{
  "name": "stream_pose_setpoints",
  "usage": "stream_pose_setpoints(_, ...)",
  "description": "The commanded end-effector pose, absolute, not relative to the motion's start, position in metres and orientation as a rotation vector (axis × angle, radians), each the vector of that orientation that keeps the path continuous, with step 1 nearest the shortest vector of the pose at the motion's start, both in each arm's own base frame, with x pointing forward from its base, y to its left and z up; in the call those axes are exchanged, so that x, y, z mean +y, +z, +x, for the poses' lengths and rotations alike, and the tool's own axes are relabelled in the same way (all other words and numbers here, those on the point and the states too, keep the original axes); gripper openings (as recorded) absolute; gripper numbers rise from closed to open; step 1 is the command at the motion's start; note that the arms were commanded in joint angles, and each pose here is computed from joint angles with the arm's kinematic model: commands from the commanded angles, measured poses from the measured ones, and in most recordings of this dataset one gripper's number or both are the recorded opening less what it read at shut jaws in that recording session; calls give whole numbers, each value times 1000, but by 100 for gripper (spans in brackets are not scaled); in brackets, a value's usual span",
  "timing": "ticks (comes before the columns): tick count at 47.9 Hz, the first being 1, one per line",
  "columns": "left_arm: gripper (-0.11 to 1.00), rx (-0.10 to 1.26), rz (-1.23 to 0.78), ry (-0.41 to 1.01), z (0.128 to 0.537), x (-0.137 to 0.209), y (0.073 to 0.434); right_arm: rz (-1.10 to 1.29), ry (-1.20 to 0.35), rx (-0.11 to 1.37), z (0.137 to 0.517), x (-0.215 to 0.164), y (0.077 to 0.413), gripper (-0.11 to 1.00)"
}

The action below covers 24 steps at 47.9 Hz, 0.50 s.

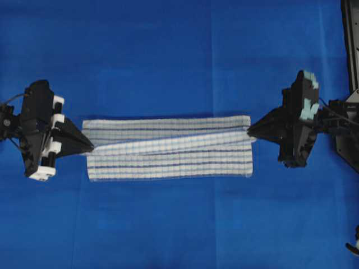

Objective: Fold the blue towel.
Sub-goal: 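Lift the top edge and fold it down toward the bottom edge with both grippers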

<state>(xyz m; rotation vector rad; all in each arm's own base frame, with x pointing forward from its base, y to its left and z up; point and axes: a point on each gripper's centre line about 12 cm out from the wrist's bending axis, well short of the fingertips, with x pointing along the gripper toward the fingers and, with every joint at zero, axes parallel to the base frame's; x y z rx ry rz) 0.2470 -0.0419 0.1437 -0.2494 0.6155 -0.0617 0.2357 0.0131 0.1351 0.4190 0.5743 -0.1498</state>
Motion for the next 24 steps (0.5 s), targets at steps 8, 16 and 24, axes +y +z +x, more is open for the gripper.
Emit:
stream_pose_setpoints(8,4,599,-249,-74,255,-46,149,418,-137,582,245,18,137,4)
stream_pose_setpoints(16,4,611,-246,-72,255,-46,146,417,-136,588,247,18,137,4)
stream_pose_setpoints(24,4,612,-247,-71,256,-46,145,415,-136,588,247,18,137,4)
